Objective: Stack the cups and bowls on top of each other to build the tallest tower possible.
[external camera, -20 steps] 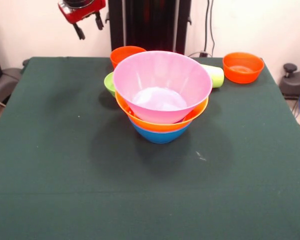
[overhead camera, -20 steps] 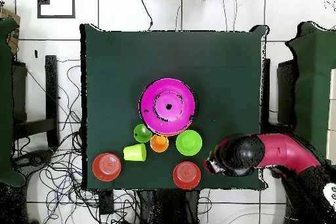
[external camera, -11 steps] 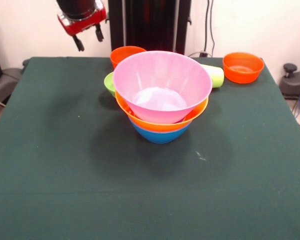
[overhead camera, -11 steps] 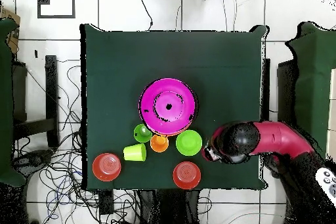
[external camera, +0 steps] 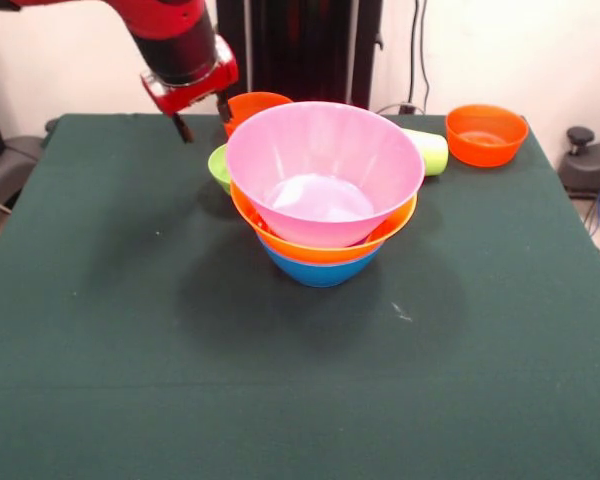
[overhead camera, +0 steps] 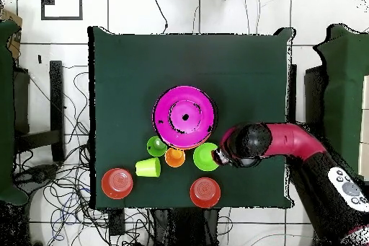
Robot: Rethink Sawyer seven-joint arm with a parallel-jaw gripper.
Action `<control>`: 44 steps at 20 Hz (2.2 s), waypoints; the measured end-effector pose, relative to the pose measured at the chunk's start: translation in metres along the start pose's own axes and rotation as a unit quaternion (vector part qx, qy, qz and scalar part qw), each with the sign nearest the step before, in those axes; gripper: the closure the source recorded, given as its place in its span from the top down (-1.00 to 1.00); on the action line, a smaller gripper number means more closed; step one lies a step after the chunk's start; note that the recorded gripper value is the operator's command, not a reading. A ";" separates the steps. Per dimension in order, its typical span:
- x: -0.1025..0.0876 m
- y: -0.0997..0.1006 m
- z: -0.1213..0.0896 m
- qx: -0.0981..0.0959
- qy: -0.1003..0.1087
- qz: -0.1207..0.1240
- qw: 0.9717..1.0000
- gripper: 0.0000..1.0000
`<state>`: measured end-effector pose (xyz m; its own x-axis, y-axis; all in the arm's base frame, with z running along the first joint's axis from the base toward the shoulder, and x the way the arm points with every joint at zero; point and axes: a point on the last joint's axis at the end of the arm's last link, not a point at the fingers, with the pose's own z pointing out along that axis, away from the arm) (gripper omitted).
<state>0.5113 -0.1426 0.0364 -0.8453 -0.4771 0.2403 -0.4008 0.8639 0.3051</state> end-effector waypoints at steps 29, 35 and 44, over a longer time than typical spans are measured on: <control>0.031 0.010 0.023 -0.036 0.059 0.052 0.996 1.00; 0.035 0.024 0.048 -0.063 0.072 0.046 0.994 1.00; 0.043 0.034 0.059 -0.064 0.065 0.044 0.995 1.00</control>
<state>0.4407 -0.1243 0.0026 -0.8195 -0.4242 0.3855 -0.2713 0.8795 0.3909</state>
